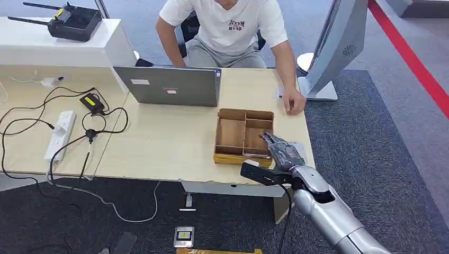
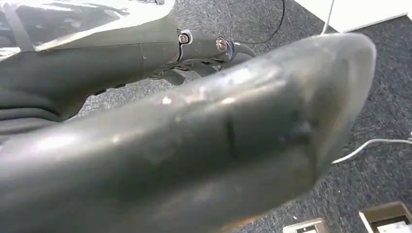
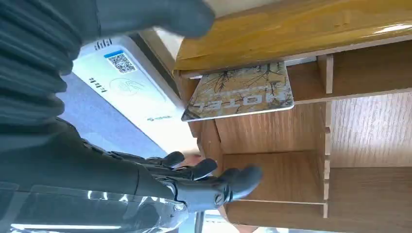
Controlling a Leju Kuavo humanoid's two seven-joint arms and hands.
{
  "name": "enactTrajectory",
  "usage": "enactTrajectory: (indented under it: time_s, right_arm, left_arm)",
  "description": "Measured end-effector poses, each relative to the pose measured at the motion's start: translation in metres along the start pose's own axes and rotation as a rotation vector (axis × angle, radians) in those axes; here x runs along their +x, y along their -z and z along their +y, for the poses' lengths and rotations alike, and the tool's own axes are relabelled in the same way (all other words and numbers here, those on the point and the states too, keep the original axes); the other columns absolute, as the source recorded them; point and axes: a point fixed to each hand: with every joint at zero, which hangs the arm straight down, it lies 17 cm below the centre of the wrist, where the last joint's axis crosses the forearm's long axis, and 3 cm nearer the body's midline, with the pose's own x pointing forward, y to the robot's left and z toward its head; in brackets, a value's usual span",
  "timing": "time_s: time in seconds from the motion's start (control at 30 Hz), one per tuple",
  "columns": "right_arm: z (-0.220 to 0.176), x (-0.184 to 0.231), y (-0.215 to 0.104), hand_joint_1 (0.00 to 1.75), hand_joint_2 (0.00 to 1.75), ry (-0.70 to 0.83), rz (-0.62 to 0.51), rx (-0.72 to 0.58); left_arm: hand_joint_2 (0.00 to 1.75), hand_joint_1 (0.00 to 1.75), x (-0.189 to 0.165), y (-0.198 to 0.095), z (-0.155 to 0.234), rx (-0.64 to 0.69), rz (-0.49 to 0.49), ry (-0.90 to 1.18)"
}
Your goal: Pass the card to the sensor for recognition and then transmit it.
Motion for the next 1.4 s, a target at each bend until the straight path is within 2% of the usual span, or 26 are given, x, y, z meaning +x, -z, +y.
enactTrajectory:
  time_s: [0.07,0.1,0.13,0.17,0.2,0.23,1.4]
  right_arm:
    - [0.0005,-0.0003,0.0,1.61,1.75,0.002,0.001,0.002]
    - [0.0005,-0.0004,0.0,1.48,1.75,0.003,0.001,0.002]
    - [0.0007,-0.0007,0.0,0.93,1.75,0.003,0.002,0.003]
    - [0.0007,-0.0008,0.0,0.63,1.75,0.003,0.002,0.003]
    - [0.0007,-0.0009,0.0001,0.23,1.75,0.002,0.002,0.003]
    - [0.001,-0.001,0.0003,0.0,1.75,0.003,0.001,0.004]
    - [0.004,-0.0007,0.0009,0.0,1.75,0.004,0.003,0.012]
  left_arm:
    - [0.0,0.0,0.0002,0.0001,0.0002,0.001,0.0,0.0]
    - [0.0,0.0,0.0002,0.0001,0.0002,0.001,0.0,0.0]
    - [0.0,0.0,0.0003,0.0002,0.0003,0.001,-0.001,0.0]
    - [0.0,0.0,0.0004,0.0002,0.0004,0.001,-0.001,0.0]
    - [0.0,0.0,0.0004,0.0002,0.0005,0.002,-0.001,0.0]
    - [0.0,0.0,0.0004,0.0002,0.0006,0.003,-0.001,0.0]
    - [0.0,0.0,0.0051,0.0014,0.0011,0.004,-0.016,0.02]
